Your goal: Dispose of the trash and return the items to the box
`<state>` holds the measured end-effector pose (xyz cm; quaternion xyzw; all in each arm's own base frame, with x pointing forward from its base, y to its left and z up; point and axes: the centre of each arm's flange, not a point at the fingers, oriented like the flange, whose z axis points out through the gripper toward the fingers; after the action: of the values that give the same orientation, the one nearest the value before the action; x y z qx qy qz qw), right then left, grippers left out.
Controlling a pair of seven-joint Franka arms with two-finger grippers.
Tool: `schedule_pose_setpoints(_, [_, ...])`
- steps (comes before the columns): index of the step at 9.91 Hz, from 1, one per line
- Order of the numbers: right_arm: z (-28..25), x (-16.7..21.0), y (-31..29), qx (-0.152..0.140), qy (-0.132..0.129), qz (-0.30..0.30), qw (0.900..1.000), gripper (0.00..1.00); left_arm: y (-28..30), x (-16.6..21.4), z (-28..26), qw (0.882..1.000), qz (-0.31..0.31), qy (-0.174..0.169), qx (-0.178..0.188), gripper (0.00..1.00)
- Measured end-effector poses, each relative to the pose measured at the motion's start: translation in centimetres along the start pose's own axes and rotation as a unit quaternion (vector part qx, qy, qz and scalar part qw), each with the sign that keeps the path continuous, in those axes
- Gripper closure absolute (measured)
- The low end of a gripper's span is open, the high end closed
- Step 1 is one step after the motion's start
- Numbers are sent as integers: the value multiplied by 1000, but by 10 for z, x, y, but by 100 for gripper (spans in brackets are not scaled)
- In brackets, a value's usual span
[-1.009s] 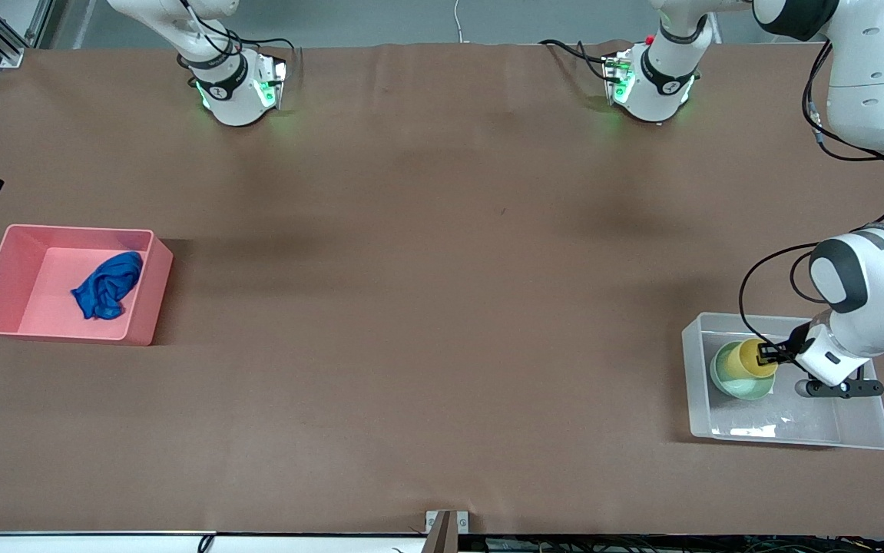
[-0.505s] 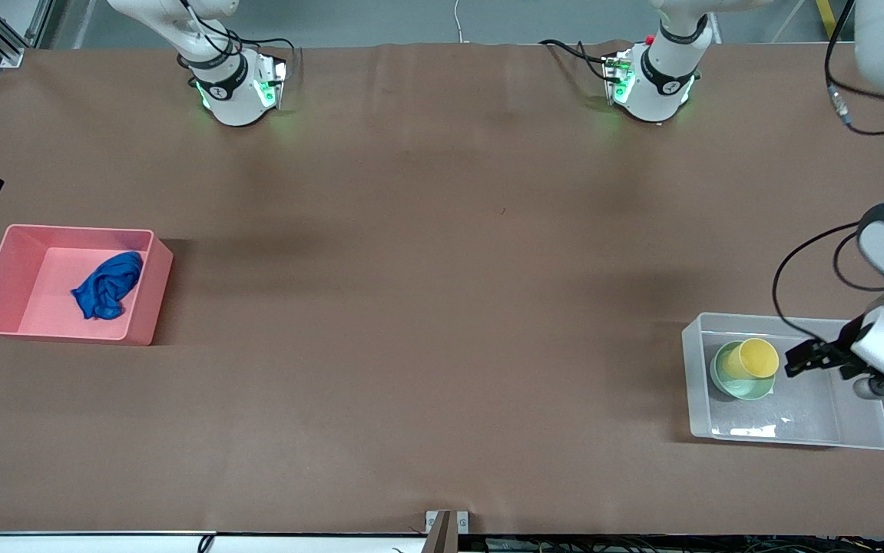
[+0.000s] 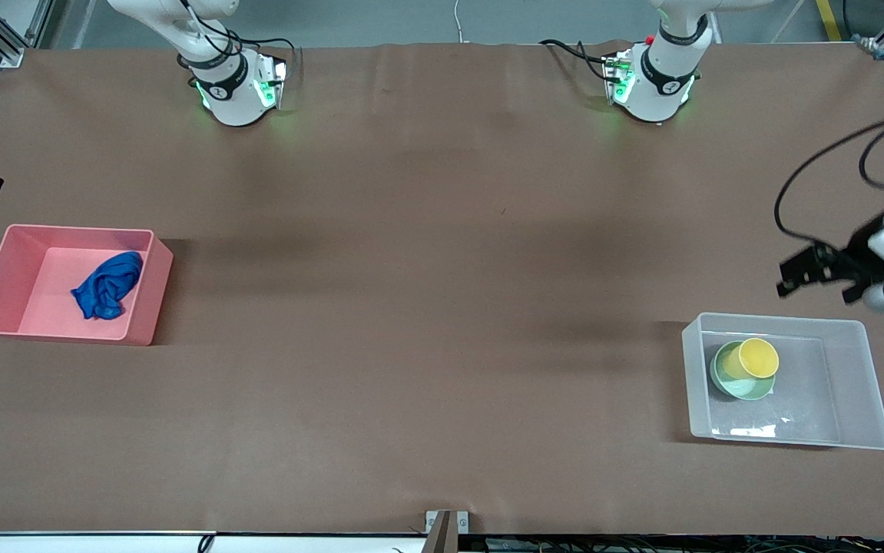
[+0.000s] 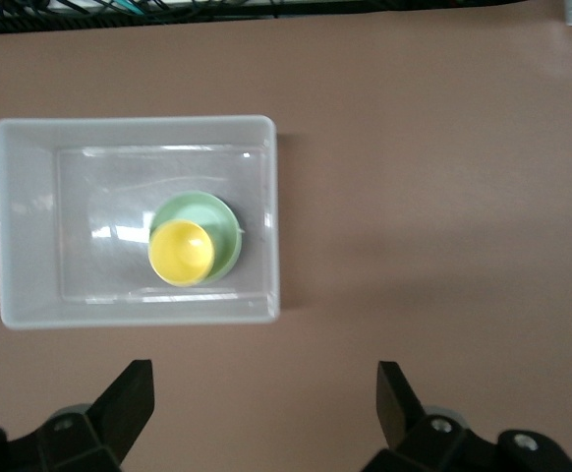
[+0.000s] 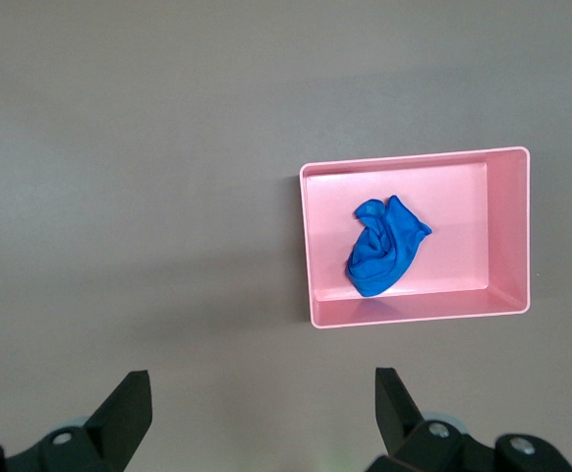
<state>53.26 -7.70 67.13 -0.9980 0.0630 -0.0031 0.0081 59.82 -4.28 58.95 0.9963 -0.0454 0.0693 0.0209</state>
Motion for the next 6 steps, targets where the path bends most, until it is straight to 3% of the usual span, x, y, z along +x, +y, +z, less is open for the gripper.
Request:
schedule_pose_setpoints(3, [0, 0, 0, 0, 0, -1, 1000, 0, 49, -36, -51, 1000, -2, -8, 21, 0])
schedule_pose_setpoints(6, [0, 0, 0, 0, 0, -1, 1000, 0, 31, -43, -61, 1000, -18, -10, 19, 0])
